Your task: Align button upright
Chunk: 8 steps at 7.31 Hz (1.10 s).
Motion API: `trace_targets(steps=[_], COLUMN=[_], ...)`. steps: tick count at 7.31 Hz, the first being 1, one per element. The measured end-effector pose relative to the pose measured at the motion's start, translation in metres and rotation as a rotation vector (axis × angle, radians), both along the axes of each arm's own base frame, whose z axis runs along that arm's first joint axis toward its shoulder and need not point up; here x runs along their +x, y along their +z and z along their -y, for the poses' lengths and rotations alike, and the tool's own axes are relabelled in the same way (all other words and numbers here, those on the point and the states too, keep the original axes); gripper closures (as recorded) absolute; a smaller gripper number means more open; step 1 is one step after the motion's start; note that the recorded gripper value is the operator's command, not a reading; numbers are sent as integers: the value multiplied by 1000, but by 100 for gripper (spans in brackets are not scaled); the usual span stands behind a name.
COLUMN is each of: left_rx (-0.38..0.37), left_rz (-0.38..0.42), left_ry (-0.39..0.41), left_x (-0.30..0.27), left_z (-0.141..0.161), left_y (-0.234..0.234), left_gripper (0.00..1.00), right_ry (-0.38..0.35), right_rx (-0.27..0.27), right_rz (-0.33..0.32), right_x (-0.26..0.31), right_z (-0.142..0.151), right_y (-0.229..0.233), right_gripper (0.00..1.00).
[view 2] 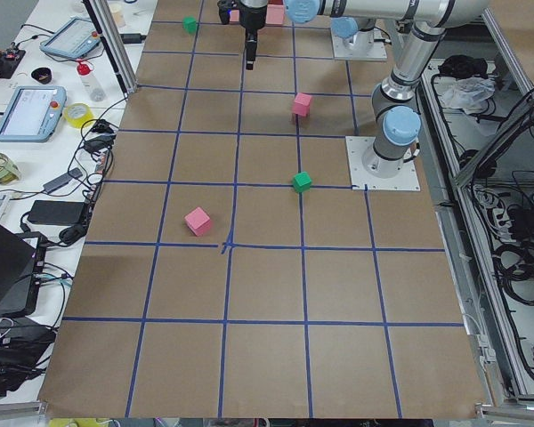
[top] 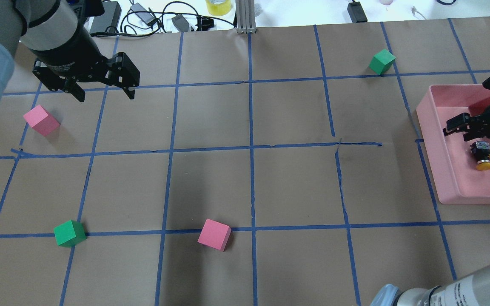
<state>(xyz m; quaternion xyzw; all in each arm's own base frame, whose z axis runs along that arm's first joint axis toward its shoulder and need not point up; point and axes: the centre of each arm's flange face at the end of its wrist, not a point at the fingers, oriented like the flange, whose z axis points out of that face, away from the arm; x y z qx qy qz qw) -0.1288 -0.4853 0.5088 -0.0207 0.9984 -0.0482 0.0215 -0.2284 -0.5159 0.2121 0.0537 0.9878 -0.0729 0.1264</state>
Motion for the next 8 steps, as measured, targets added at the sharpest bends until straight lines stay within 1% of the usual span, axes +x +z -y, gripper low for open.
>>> trace_targets(steps=[1,2,5,6,8], left_rx=[0,0,0,0,0], left_rz=[0,0,0,0,0], left_ry=[0,0,0,0,0], left_x=[0,0,0,0,0], left_z=[0,0,0,0,0], left_y=[0,0,0,0,0], left_gripper=[0,0,0,0,0], right_ry=[0,1,-4,-11,-59], right_rx=[0,5,43,59,89], right_rz=[-6,-30,-175,-205,-255], right_x=[-1,-4,-23,-26,-27], right_z=[0,0,2,0,0], right_y=[1,4,17,19,22], right_gripper=[20,20,21,21,21])
